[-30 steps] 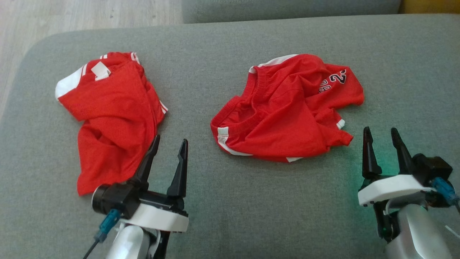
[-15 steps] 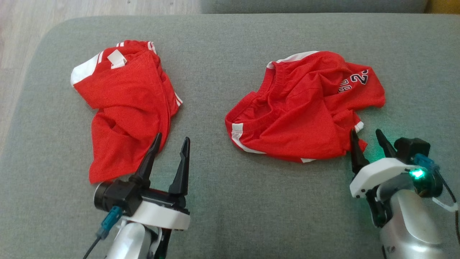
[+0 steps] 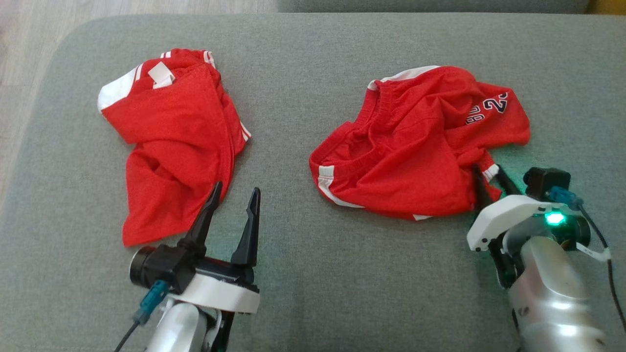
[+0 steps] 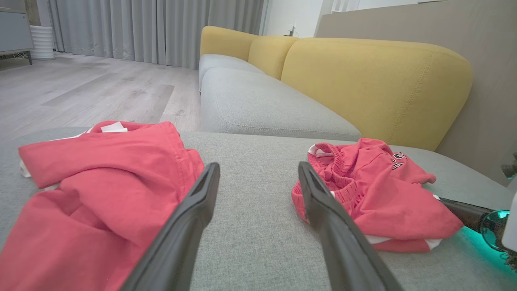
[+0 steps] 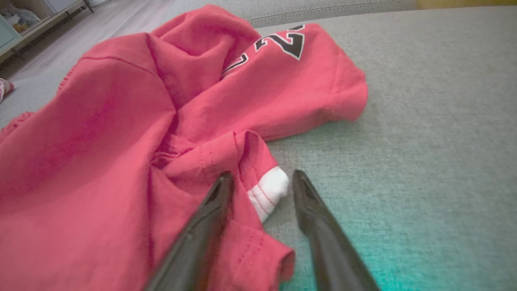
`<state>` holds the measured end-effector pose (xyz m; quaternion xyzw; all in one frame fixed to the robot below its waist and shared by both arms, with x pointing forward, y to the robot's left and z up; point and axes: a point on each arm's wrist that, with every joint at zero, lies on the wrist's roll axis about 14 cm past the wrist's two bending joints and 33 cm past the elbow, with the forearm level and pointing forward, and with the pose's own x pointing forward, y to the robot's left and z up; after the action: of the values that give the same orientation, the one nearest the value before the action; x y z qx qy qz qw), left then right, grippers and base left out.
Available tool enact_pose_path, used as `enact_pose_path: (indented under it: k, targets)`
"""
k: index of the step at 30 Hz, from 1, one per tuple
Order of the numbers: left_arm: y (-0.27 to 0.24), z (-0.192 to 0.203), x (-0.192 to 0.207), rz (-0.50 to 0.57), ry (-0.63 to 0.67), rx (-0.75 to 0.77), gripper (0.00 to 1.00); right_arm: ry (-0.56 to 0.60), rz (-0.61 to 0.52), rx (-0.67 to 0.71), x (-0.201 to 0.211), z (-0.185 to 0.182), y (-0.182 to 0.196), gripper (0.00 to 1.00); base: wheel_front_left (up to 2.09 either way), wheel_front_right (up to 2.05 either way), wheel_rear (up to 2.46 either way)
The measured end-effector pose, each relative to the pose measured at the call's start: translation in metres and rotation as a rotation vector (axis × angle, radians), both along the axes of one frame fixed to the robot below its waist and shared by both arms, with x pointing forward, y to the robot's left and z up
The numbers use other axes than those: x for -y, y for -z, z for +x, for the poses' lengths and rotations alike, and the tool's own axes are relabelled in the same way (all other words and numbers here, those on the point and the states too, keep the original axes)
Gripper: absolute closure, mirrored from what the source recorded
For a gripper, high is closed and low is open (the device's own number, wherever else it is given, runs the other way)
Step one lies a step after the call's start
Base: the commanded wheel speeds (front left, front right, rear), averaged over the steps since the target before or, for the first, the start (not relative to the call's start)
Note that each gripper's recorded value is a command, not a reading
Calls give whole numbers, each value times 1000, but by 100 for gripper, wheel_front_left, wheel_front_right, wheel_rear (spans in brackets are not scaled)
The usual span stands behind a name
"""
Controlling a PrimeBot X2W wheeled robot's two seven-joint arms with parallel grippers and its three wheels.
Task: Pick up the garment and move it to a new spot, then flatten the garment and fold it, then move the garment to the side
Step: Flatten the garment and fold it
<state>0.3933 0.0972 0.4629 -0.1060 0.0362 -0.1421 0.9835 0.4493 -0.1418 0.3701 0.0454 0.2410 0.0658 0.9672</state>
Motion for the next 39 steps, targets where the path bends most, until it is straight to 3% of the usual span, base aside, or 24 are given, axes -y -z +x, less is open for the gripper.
enact_pose_path:
  k: [11, 19, 24, 25, 26, 31, 39]
  targets:
    - [-14, -2, 6, -2, 16, 39, 0, 209, 47, 88, 53, -7, -20, 100, 0, 0, 0]
    - [-23, -8, 22, -11, 62, 64, 0, 456, 54, 84, 125, -55, -19, 100, 0, 0, 0]
    - [-26, -11, 28, -14, 80, 72, 0, 535, 2, -15, 157, -88, -6, 100, 0, 0, 0]
    - [-26, -11, 28, -14, 81, 74, 0, 541, -8, -33, 160, -94, -3, 69, 0, 0, 0]
    - [-27, -11, 28, -15, 81, 74, 0, 533, -28, -37, 161, -96, -2, 0, 0, 0, 0]
    - [-28, -12, 28, -25, 78, 76, 0, 471, -76, 106, 155, -73, -33, 0, 0, 0, 0]
    - [-28, -14, 22, -30, 61, 73, 0, 187, 8, 395, 63, -25, -98, 0, 0, 0, 0]
